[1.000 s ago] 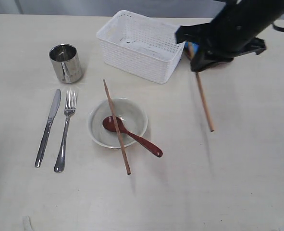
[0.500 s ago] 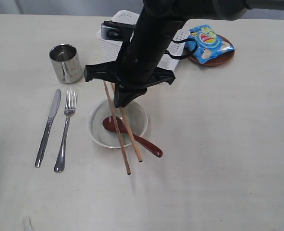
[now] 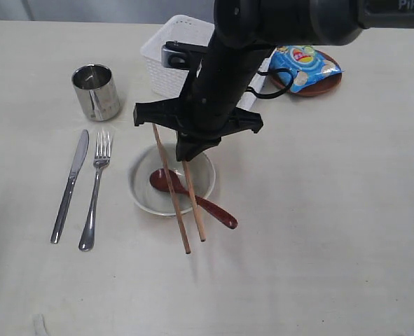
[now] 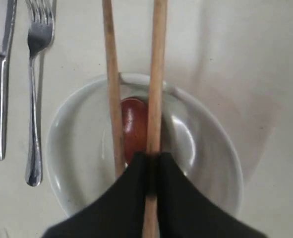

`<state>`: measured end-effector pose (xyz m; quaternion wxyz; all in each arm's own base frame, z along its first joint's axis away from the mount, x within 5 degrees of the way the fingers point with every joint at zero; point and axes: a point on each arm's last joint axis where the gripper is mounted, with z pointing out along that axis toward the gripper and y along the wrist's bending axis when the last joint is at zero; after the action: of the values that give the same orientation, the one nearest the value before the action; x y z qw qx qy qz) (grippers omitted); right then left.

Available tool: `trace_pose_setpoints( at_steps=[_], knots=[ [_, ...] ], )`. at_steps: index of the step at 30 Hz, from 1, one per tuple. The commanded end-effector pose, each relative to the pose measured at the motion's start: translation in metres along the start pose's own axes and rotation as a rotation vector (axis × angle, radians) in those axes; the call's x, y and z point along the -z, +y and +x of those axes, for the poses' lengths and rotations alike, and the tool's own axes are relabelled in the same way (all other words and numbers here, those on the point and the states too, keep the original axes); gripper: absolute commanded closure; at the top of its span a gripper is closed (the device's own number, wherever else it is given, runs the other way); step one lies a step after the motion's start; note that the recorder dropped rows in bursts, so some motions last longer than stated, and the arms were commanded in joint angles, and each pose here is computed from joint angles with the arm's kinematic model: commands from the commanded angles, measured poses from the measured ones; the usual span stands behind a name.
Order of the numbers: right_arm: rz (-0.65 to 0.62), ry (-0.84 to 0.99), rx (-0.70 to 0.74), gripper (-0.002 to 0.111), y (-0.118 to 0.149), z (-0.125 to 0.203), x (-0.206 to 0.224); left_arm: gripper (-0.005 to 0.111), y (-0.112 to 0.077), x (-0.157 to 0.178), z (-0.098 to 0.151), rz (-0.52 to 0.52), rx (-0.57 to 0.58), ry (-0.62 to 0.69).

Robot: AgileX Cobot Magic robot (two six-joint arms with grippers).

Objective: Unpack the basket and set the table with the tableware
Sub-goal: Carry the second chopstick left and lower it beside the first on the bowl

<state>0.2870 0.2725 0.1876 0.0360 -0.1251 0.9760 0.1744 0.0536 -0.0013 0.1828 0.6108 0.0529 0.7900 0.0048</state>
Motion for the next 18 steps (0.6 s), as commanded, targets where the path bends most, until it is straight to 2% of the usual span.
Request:
trace_pose_setpoints(
  at_steps=[1, 18],
  knots=[
    [-0.034, -0.006, 0.006, 0.109, 0.0024, 0.0002, -0.0005, 0.107, -0.0004, -0.0001, 0.0006, 0.006, 0.002, 0.000],
    [-0.019, 0.013, 0.040, 0.109, -0.0001, 0.0005, -0.0069, 0.107, -0.0004, -0.0001, 0.0006, 0.006, 0.002, 0.000]
  ],
)
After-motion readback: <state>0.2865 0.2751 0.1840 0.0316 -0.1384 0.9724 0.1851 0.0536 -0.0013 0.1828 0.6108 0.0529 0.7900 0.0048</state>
